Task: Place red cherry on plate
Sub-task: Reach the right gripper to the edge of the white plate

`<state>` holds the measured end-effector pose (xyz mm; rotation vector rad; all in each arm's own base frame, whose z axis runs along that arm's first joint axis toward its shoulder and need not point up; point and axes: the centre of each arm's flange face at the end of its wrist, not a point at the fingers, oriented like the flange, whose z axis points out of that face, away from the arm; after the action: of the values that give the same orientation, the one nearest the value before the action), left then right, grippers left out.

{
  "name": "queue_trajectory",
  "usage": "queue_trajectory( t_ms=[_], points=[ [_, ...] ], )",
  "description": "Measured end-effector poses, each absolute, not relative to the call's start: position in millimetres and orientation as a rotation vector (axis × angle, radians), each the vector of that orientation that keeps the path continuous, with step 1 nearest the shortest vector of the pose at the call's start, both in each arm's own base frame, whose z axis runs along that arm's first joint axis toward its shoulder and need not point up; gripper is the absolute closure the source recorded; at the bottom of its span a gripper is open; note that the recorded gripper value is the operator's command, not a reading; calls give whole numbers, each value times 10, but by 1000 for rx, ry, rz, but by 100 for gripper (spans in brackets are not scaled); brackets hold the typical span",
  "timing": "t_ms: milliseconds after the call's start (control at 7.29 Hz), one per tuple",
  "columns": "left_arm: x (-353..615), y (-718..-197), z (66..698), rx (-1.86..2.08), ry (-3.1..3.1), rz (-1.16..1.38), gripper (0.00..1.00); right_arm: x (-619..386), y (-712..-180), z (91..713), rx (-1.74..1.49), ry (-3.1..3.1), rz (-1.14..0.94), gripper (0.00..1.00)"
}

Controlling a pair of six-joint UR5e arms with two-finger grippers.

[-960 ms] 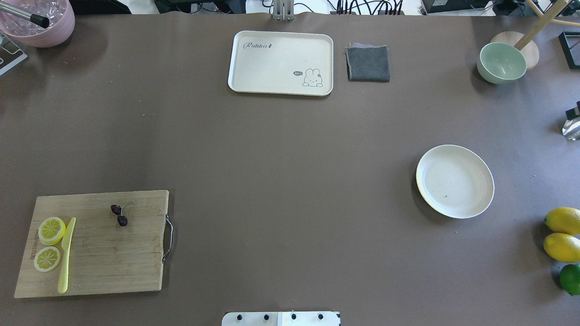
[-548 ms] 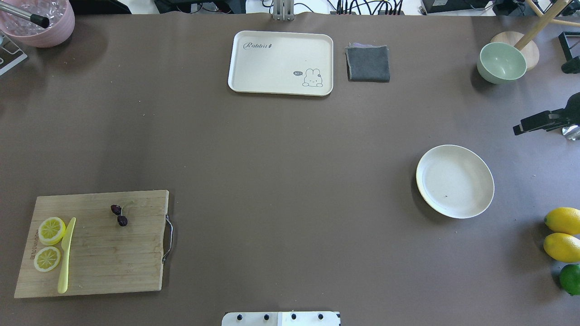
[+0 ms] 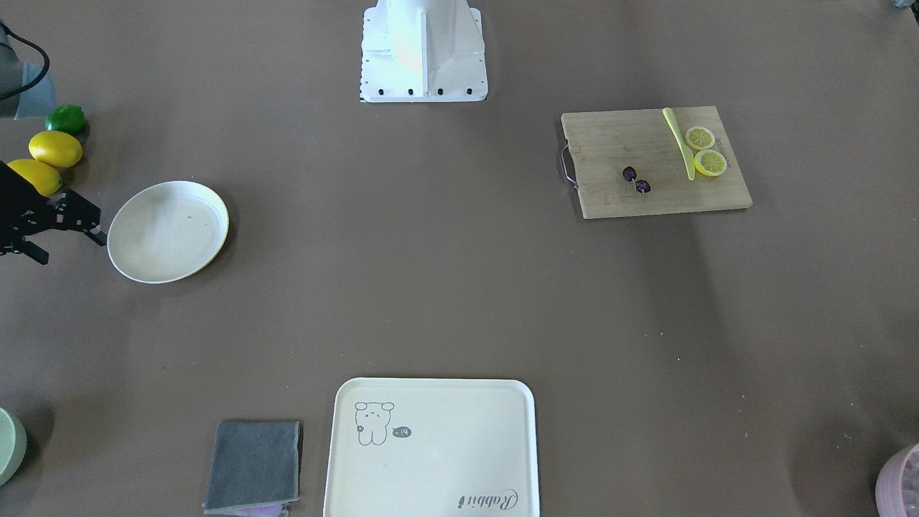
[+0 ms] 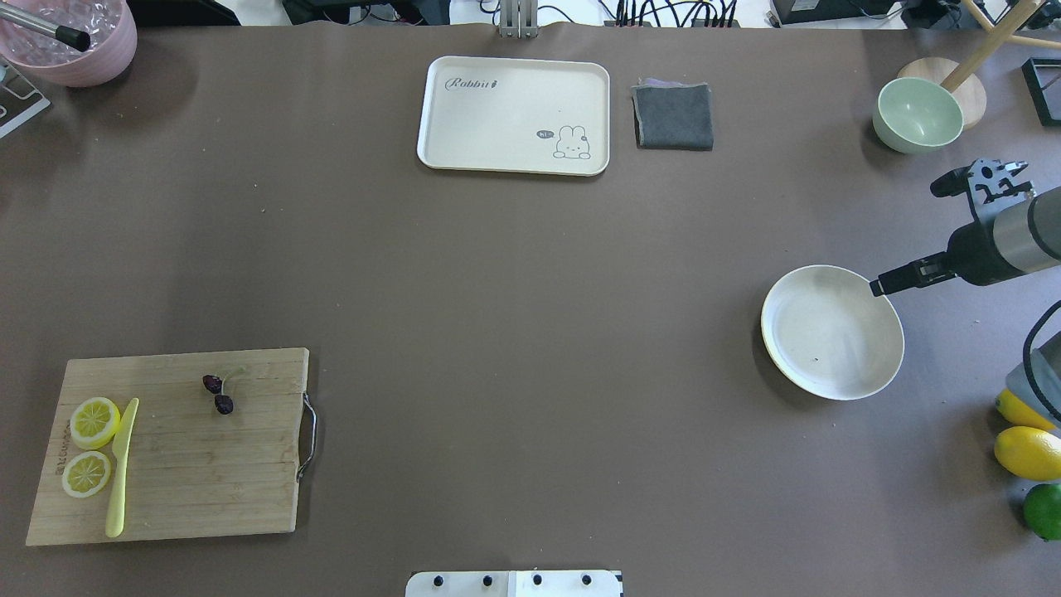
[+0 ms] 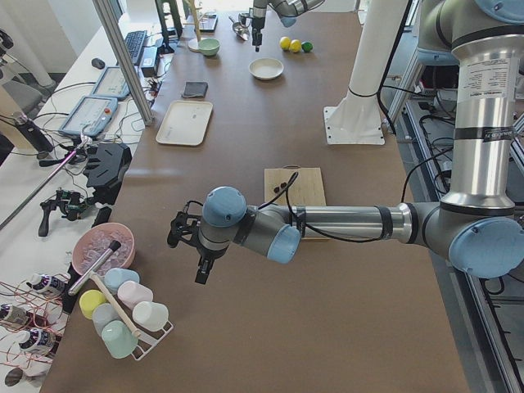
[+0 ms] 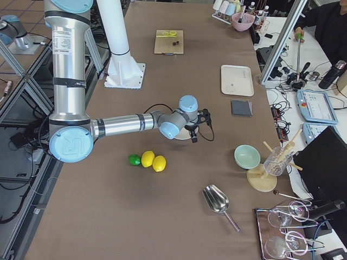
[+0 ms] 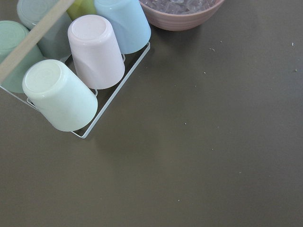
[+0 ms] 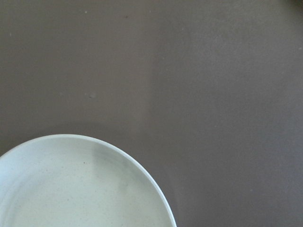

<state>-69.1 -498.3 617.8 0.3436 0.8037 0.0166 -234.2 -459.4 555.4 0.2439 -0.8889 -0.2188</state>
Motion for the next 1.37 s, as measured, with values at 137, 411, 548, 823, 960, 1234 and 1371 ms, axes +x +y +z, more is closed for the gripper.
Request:
queue_trajectory(
  t_ms=[137,411,548,823,960,1234,1371],
  points=[
    [-691,-4985,6170,345,804,18,2,-2473,-4546,5586,234,-886,-239,2],
    [-690,-4988,6161,348,805,20,2,-2596,-4500,5651,218,-881,-261,60],
    [-690,-4988,6157,348,805,21,2,-2624,-4500,5668,215,-880,-266,87],
    [-689,-4988,6156,349,806,22,2,-2643,-4511,5697,218,-869,-265,100],
    [-688,-4988,6156,349,807,22,2,-2653,-4539,5673,231,-863,-262,100],
    [-688,-4988,6154,349,807,22,2,-2674,-4596,5569,246,-873,-260,100],
    [-689,-4988,6150,350,807,23,2,-2651,-4624,5515,242,-892,-258,100]
  ],
)
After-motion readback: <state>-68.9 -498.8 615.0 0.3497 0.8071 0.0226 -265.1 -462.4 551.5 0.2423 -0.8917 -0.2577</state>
